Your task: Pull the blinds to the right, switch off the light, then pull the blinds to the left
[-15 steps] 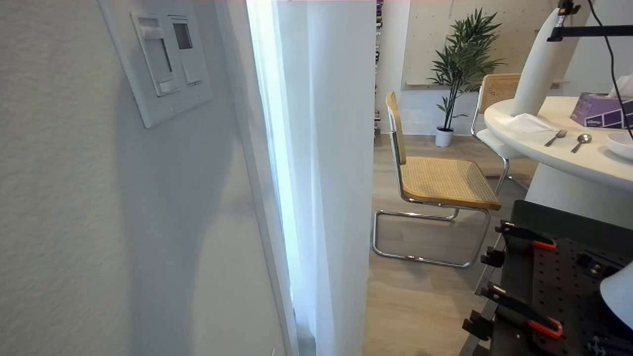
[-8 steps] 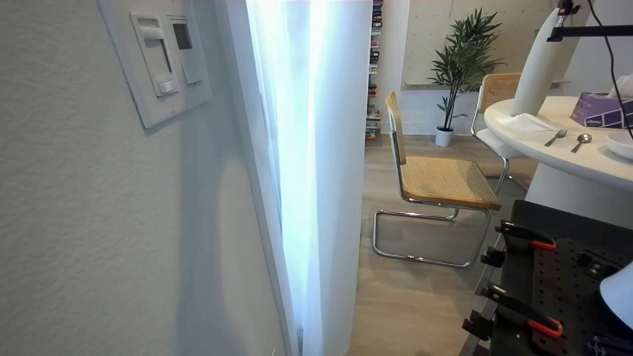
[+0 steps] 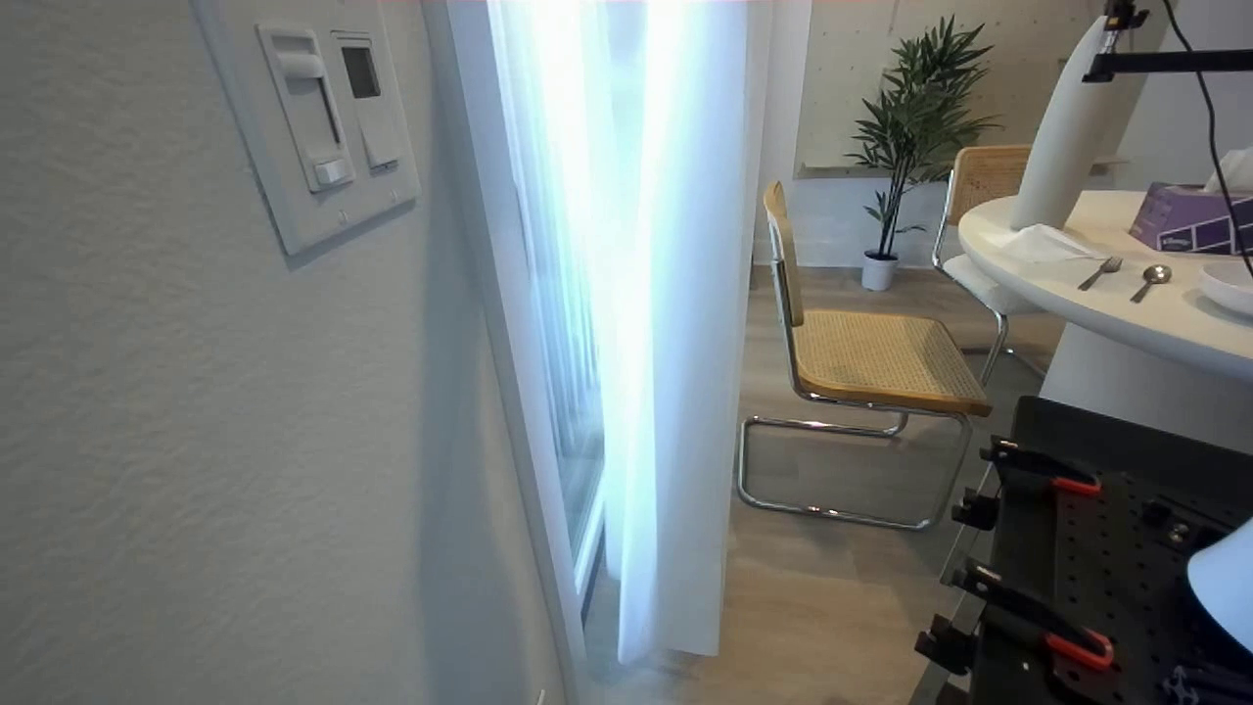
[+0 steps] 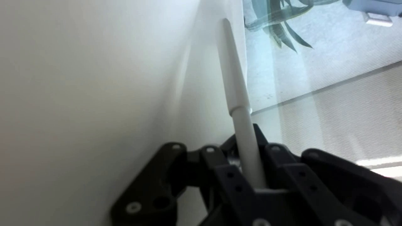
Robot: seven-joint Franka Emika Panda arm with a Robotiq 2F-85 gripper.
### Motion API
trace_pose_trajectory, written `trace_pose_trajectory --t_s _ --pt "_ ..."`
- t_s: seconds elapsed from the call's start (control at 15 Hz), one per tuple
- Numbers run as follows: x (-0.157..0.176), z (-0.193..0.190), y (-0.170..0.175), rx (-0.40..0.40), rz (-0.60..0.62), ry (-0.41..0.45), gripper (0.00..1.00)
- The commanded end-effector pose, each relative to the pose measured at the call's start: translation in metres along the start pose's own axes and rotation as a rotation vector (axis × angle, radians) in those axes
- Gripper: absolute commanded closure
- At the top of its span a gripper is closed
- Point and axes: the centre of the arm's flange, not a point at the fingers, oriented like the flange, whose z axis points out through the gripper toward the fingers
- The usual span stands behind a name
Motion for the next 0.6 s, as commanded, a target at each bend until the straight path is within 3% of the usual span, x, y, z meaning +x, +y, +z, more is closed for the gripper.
trace_pose_trajectory --t_s 0.0,0.53 --pt "0.033 0.009 0.041 0.011 0.047 -0.081 0.98" --pt "0.041 0.018 0.138 -0.029 0.090 -0.117 0.98"
